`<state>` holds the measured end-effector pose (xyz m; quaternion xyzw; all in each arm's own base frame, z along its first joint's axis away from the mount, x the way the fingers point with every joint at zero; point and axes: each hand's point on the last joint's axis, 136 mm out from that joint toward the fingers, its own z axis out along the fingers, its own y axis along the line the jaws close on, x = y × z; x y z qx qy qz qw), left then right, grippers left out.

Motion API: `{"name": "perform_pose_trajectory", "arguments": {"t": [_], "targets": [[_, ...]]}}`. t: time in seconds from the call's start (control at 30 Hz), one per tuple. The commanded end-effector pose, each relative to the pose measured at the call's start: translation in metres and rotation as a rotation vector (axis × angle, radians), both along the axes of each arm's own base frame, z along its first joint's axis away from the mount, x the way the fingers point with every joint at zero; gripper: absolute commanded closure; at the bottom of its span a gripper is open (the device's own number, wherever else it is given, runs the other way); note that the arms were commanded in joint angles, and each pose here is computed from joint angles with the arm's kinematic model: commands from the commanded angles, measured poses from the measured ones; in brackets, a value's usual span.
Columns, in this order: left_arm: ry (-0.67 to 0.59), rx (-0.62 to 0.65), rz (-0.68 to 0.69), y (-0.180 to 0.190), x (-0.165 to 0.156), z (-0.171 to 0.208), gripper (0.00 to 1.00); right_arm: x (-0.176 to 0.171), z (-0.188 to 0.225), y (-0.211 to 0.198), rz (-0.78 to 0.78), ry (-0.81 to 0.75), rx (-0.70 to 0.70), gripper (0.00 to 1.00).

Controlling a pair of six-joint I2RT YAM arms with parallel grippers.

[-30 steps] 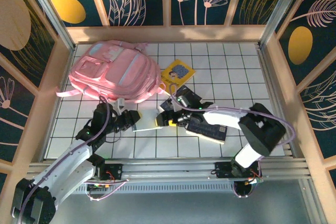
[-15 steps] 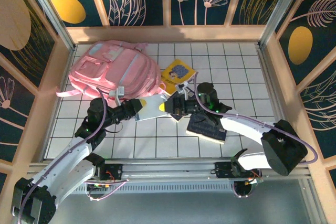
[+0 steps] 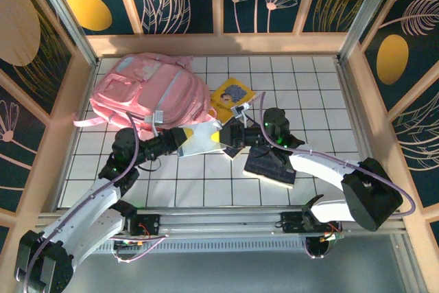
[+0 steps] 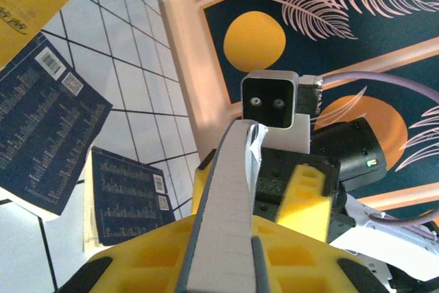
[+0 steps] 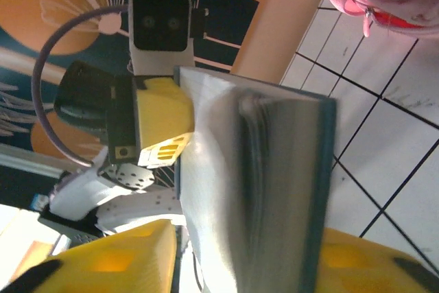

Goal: Pack the student bag

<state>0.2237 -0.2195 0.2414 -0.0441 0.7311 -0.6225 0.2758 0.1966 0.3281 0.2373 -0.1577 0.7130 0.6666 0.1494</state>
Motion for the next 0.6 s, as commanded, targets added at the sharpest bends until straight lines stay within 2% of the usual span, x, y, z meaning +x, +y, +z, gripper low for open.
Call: {"name": "perform_pose_trajectory", "arguments": {"t": [0.0, 0.13, 0.2, 0.27, 0.43, 0.5, 0.57], "targets": [[-0.031, -0.020, -0.039, -0.005, -0.003, 0.006, 1.00, -0.008, 0.019, 0.000, 0.028, -0.078, 0.057, 0.70], [-0.036, 0.050, -0.040, -0.006, 0.001, 0.004, 0.99, -0.002, 0.013, -0.002, -0.005, -0.090, 0.034, 0.93], [-0.032, 0.125, -0.020, -0.004, 0.007, -0.001, 0.64, 0.003, 0.009, -0.007, -0.033, -0.090, 0.011, 0.99], [-0.037, 0.226, 0.002, -0.001, 0.016, -0.004, 0.47, 0.016, 0.002, -0.016, -0.108, -0.089, -0.040, 1.00], [-0.072, 0.515, 0.098, 0.018, 0.055, -0.005, 0.37, 0.048, -0.010, -0.055, -0.353, -0.118, -0.184, 1.00], [-0.083, 0.568, 0.131, 0.028, 0.076, -0.004, 0.37, 0.055, -0.010, -0.067, -0.428, -0.136, -0.255, 1.00], [-0.085, 0.562, 0.172, 0.042, 0.100, -0.001, 0.37, 0.058, -0.009, -0.078, -0.488, -0.183, -0.310, 1.00]]}}
